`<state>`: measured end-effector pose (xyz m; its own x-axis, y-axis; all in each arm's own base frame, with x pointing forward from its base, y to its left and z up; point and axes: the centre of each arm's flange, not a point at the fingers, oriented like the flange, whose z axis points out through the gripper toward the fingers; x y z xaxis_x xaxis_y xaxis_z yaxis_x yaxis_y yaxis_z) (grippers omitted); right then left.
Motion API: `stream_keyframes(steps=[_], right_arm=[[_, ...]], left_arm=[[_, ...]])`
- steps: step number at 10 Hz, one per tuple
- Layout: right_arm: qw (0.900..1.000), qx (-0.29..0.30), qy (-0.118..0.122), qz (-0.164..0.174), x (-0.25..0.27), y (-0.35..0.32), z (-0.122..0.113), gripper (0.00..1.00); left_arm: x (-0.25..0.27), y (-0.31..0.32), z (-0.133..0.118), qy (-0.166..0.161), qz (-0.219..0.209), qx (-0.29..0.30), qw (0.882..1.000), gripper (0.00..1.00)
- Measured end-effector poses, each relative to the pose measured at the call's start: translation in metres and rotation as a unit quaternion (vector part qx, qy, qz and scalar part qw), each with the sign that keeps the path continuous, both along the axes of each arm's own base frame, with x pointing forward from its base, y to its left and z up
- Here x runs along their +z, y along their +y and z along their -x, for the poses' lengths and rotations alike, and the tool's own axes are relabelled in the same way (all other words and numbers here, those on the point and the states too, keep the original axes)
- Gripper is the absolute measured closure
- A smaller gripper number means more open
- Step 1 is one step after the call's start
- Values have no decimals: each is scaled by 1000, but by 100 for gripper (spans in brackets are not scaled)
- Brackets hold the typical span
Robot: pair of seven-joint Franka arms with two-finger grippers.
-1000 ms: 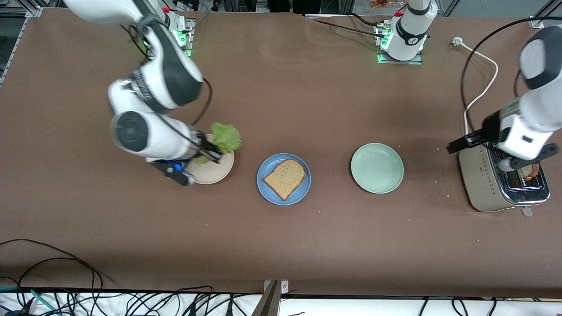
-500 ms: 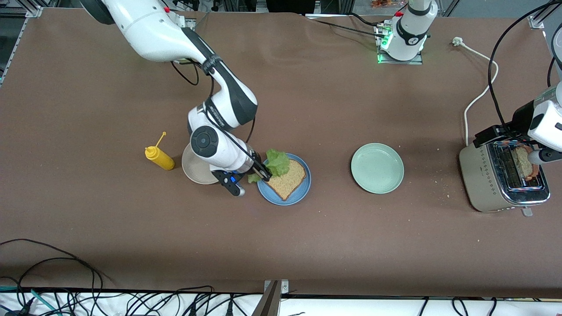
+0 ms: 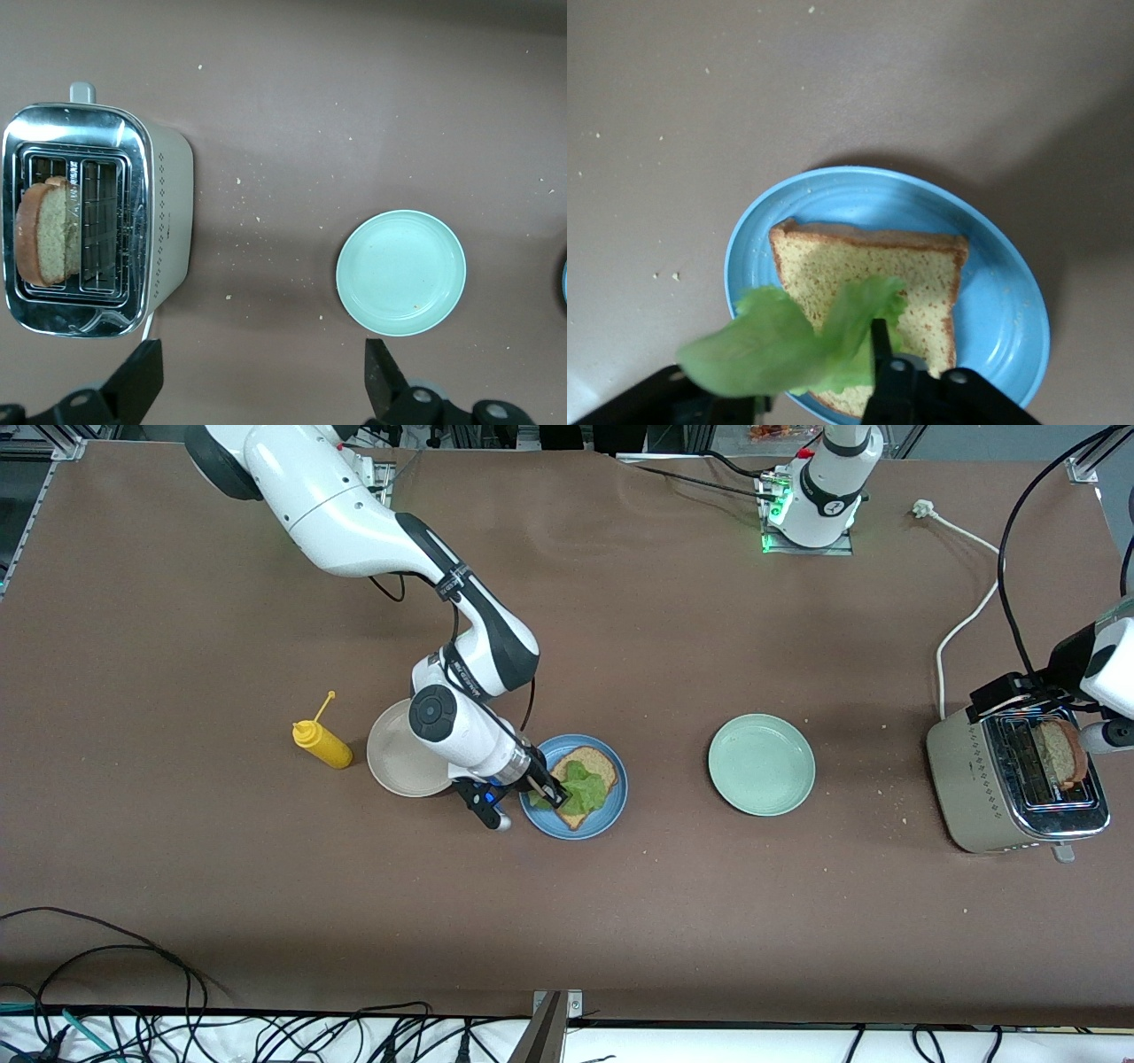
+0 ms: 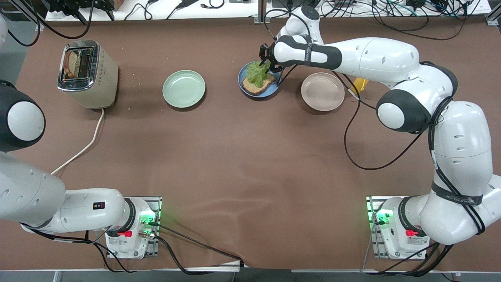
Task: Make sandwich in blue plate with both arms
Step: 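Lower the lettuce onto the bread on the blue plate, then open the right gripper and withdraw it from the sandwich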
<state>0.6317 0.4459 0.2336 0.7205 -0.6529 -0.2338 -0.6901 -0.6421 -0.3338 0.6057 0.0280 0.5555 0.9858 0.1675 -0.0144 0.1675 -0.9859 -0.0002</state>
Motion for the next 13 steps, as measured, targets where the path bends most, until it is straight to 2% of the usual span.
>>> stream_keyframes(steps=[1,4,6,8,10,13], right_arm=[[1000,25,-11,16,0,3,3,43],[997,61,0,38,10,13,12,3],[996,77,3,48,30,11,13,0],[986,135,2,100,62,-4,13,0],[962,225,9,151,97,-41,7,0],[916,354,23,189,151,-141,-18,0]], left_arm=[[1,2,0,-1,0,1,1000,0],[0,5,0,1,0,3,1000,0],[-1,6,1,5,0,2,1000,0],[-2,6,1,7,0,2,1000,0],[-3,6,1,8,1,0,1000,0],[-5,6,2,16,1,-4,1000,0]])
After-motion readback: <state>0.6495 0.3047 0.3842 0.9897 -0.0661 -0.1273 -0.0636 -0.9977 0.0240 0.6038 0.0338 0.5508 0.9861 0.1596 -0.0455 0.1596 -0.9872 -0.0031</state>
